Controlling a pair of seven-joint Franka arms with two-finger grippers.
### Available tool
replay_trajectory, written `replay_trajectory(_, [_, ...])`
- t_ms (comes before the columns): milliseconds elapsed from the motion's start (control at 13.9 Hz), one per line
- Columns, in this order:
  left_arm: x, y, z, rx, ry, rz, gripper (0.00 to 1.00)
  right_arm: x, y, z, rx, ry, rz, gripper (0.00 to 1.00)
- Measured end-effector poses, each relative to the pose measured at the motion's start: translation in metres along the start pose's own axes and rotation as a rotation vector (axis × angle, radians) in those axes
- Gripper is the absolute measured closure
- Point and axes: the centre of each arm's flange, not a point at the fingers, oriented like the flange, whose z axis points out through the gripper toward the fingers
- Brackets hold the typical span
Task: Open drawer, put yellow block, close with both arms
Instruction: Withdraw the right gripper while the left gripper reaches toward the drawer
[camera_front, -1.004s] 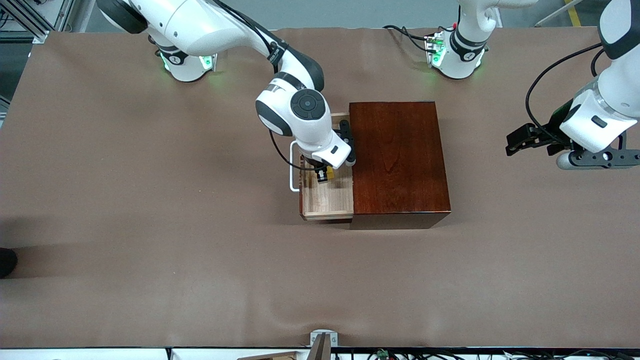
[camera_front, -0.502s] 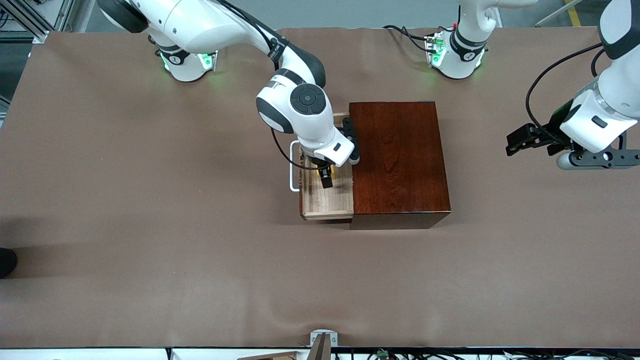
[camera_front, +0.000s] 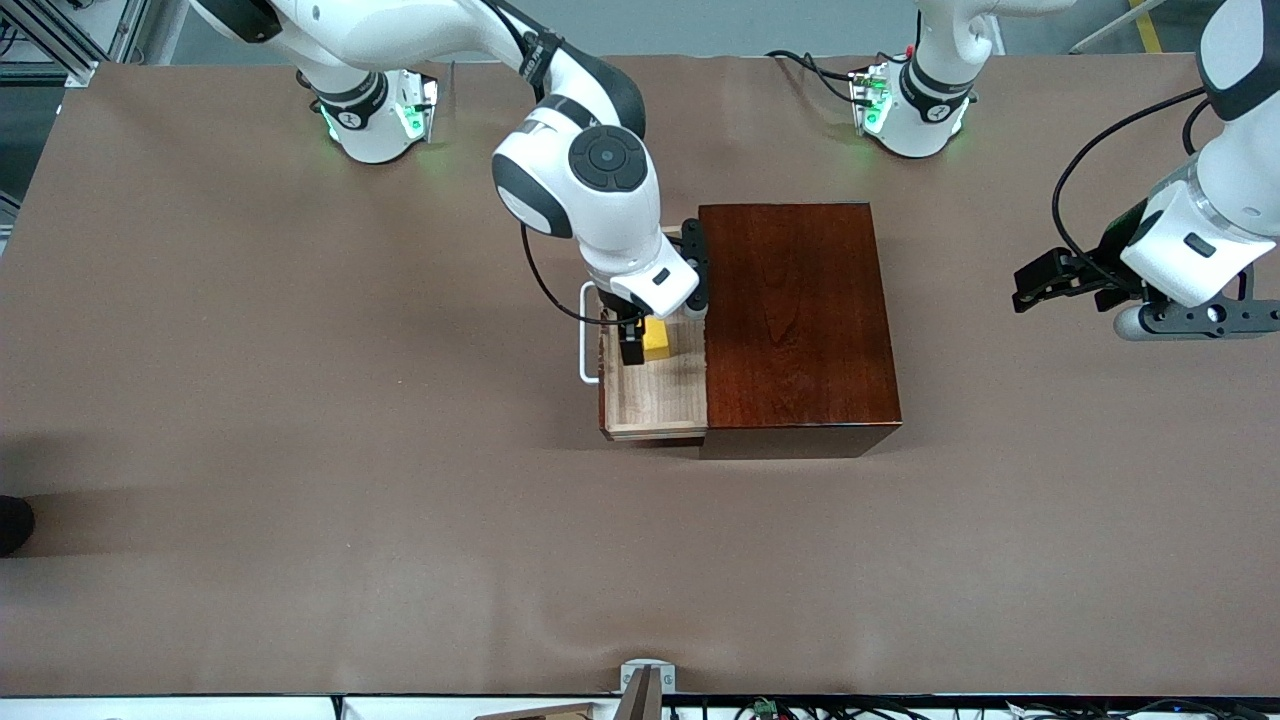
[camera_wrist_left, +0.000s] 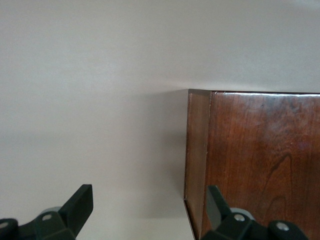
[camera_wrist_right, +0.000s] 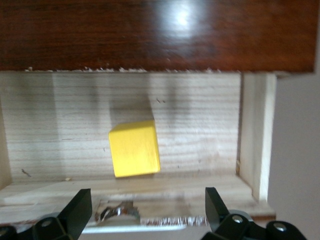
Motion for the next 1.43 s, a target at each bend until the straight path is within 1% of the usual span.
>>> replay_trajectory(143, [0.0, 0.0, 0.0, 0.0, 0.0, 0.0, 0.0, -0.023, 0.015, -0.017, -0.001, -0.027, 0.085, 0.0])
replay_trajectory(287, [0.0, 0.003, -0.001, 0.0, 0.002, 0.005, 0.0, -0.062, 0.042, -0.039, -0.011, -0.043, 0.16, 0.0])
replay_trajectory(430, [-0.002, 0.014, -0.004, -0.002, 0.009, 0.025, 0.0, -0.11, 0.072, -0.06, -0.016, -0.051, 0.248, 0.0])
replay_trajectory(645, [-0.01, 0.046, -0.016, -0.009, 0.033, 0.084, 0.0, -0.19, 0.106, -0.085, 0.01, -0.069, 0.39, 0.0])
replay_trajectory(789, [-0.019, 0.084, -0.036, -0.022, 0.072, 0.157, 0.0, -0.232, 0.118, -0.095, 0.027, -0.098, 0.521, 0.0])
replay_trajectory(932, [-0.04, 0.141, -0.05, -0.04, 0.098, 0.268, 0.0, -0.258, 0.124, -0.1, 0.029, -0.119, 0.715, 0.0])
replay_trajectory(1075, [-0.072, 0.204, -0.05, -0.053, 0.095, 0.39, 0.0, -0.28, 0.125, -0.107, 0.035, -0.153, 0.885, 0.0])
replay_trajectory(1219, [-0.103, 0.259, -0.04, -0.068, 0.076, 0.497, 0.0, -0.31, 0.125, -0.114, 0.042, -0.199, 0.996, 0.0])
replay_trajectory(1290, [-0.114, 0.285, -0.032, -0.086, 0.072, 0.547, 0.0, -0.332, 0.127, -0.116, 0.04, -0.223, 1.048, 0.0])
replay_trajectory(1362, [-0.12, 0.305, -0.023, -0.106, 0.067, 0.586, 0.0, -0.357, 0.129, -0.117, 0.051, -0.228, 1.107, 0.0])
replay_trajectory(1434, [-0.122, 0.323, -0.014, -0.131, 0.062, 0.62, 0.0, -0.387, 0.132, -0.119, 0.08, -0.212, 1.178, 0.0])
